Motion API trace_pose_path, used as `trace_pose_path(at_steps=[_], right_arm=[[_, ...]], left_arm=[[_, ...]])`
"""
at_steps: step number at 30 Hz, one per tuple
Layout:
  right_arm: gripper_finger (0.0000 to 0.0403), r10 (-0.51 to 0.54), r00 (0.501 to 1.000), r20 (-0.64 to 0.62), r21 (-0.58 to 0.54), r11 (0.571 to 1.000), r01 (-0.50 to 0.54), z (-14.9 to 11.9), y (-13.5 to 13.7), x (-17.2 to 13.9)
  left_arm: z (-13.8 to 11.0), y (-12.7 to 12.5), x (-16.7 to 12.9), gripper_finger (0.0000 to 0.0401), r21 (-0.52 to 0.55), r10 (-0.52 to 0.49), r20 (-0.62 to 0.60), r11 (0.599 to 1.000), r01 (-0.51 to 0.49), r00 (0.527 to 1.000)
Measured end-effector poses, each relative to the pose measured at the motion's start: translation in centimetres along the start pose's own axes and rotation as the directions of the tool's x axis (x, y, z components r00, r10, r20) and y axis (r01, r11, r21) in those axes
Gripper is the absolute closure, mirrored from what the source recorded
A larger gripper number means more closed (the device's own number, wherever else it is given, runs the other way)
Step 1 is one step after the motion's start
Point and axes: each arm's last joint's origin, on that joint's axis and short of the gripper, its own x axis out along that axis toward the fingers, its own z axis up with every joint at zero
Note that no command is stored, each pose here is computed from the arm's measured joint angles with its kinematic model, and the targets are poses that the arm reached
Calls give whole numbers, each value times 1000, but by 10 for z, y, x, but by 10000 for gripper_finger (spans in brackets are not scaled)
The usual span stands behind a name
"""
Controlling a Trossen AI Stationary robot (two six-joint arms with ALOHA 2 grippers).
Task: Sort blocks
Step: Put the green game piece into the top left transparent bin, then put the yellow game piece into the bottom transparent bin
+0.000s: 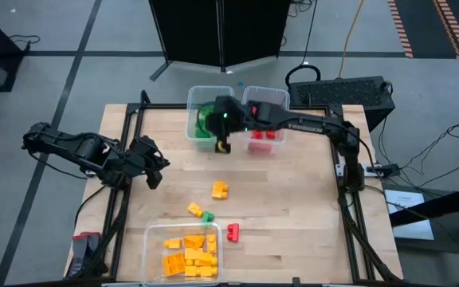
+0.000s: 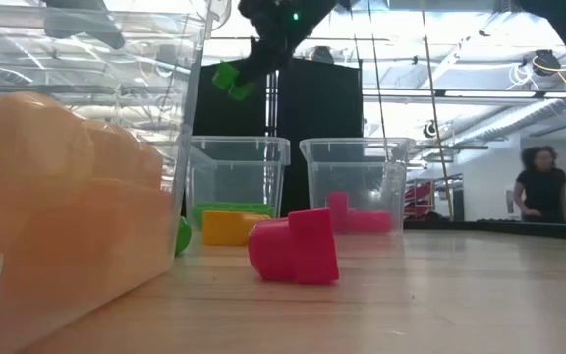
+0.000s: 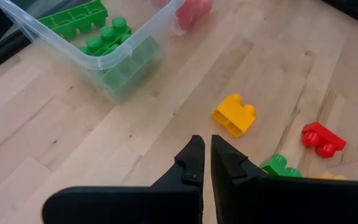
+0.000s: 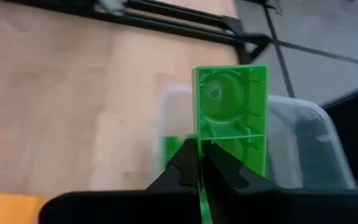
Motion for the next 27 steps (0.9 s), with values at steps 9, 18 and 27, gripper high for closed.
trace_pose_path(at_steps=[9,18,27], right_arm=[[392,29,1000,2,157,987,-29,-22,-50,4],[343,97,995,30,135,986,-100,-25,-55,4],[275,306,950,62,207,927,-312,-19,-45,-6]], left_arm=[[0,0,0,401,-1,1,1,1000,-1,1000],[0,0,0,401,-1,2,2,1000,-2,1000],[0,0,0,401,-8,4,4,1000,-4,1000]])
